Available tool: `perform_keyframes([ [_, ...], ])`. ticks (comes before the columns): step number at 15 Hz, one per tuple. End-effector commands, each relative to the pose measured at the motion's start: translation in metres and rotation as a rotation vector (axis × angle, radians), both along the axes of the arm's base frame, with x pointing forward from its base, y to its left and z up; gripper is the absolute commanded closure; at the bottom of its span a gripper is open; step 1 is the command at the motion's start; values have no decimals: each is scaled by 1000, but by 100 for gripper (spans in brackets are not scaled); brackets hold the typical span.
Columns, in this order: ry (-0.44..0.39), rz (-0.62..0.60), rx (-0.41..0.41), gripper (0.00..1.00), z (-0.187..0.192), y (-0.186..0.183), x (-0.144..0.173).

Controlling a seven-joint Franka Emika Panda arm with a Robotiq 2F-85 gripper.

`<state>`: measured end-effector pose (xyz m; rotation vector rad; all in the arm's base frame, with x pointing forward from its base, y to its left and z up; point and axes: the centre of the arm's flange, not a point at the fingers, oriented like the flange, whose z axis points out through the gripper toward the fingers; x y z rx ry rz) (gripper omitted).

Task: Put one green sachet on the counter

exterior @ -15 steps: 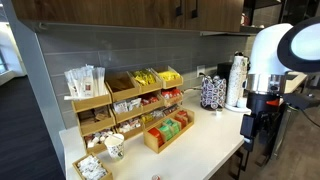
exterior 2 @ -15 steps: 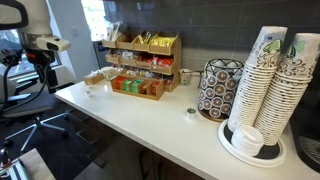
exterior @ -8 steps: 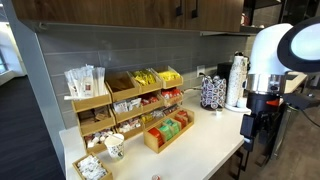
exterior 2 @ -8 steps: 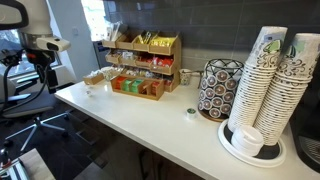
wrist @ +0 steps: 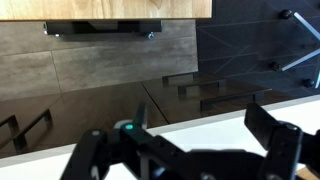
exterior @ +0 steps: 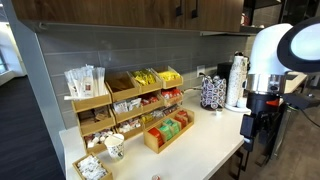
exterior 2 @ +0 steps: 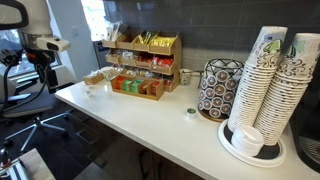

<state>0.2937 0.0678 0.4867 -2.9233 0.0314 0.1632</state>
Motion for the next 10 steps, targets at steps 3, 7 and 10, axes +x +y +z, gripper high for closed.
perform_keyframes([
  [3, 3, 8, 5, 0, -2, 3, 3],
  [7, -85, -109, 41, 0, -13, 33, 32],
  [10, -150, -276, 100, 0, -22, 61, 63],
])
